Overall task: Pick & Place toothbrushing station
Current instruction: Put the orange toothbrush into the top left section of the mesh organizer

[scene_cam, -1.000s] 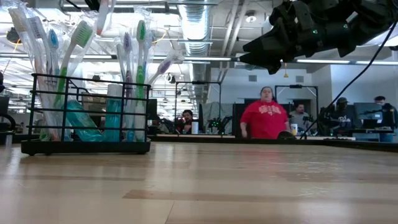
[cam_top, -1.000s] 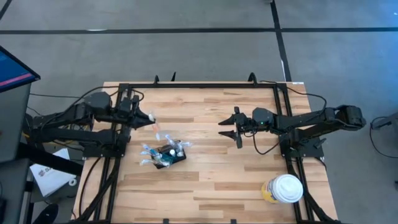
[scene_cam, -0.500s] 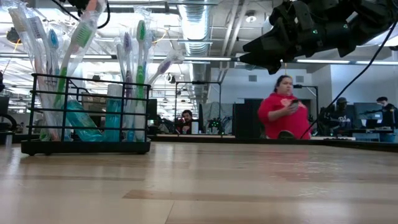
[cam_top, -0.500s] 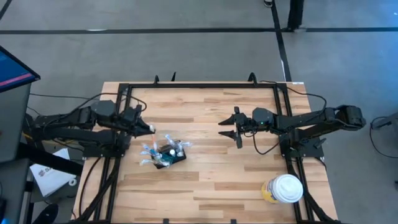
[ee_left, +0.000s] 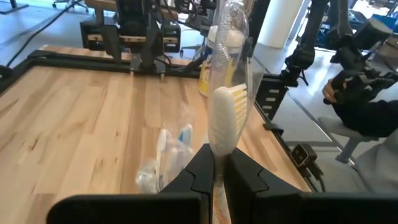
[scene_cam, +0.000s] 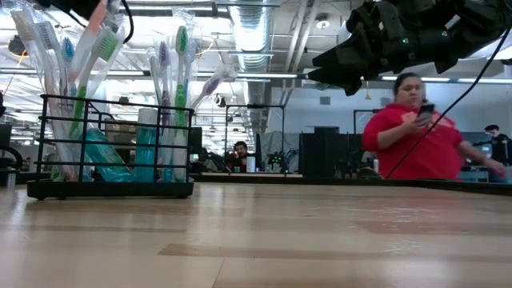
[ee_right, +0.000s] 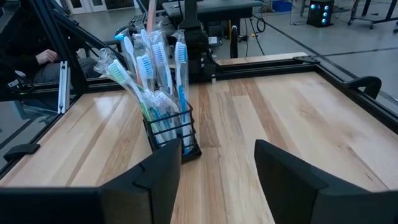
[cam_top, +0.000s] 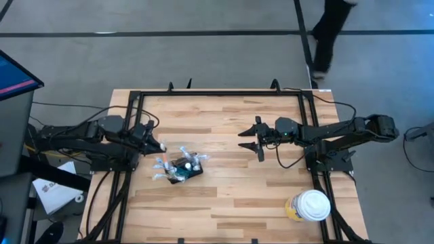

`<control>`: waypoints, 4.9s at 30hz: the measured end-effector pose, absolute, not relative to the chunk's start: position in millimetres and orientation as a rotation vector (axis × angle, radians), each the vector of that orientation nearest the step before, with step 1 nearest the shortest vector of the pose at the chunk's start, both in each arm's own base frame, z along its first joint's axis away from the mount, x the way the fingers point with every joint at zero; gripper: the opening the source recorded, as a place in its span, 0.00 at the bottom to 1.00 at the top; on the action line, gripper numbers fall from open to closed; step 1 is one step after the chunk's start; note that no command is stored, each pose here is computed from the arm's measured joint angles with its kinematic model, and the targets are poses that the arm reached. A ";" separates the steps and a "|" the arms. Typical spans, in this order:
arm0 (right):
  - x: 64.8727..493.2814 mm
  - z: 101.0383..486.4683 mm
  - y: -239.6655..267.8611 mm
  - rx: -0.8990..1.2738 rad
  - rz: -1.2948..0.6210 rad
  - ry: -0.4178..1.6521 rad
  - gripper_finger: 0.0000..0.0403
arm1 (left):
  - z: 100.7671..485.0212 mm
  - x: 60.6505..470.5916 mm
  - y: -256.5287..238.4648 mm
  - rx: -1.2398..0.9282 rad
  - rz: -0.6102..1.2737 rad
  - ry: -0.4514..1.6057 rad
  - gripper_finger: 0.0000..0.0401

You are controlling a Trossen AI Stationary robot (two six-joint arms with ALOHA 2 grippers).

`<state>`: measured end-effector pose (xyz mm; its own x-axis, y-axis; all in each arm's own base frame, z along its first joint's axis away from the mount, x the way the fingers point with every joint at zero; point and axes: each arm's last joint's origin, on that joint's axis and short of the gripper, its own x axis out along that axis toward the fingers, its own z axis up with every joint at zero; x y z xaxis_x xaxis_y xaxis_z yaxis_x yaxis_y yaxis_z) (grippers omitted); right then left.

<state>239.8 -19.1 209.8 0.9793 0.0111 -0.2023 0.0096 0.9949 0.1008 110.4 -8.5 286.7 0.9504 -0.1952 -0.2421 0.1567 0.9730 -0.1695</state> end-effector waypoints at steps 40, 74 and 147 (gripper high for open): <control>239.8 209.8 -19.1 0.100 0.001 0.205 0.49 | 218.7 104.3 -13.7 -0.012 -0.243 0.241 0.02; 239.8 209.6 -19.1 0.100 0.001 0.207 0.49 | 204.4 107.6 -12.5 0.047 -0.194 0.134 0.02; 239.2 207.0 -19.1 0.102 0.000 0.234 0.48 | 162.2 113.7 -16.1 -0.037 -0.297 0.079 0.17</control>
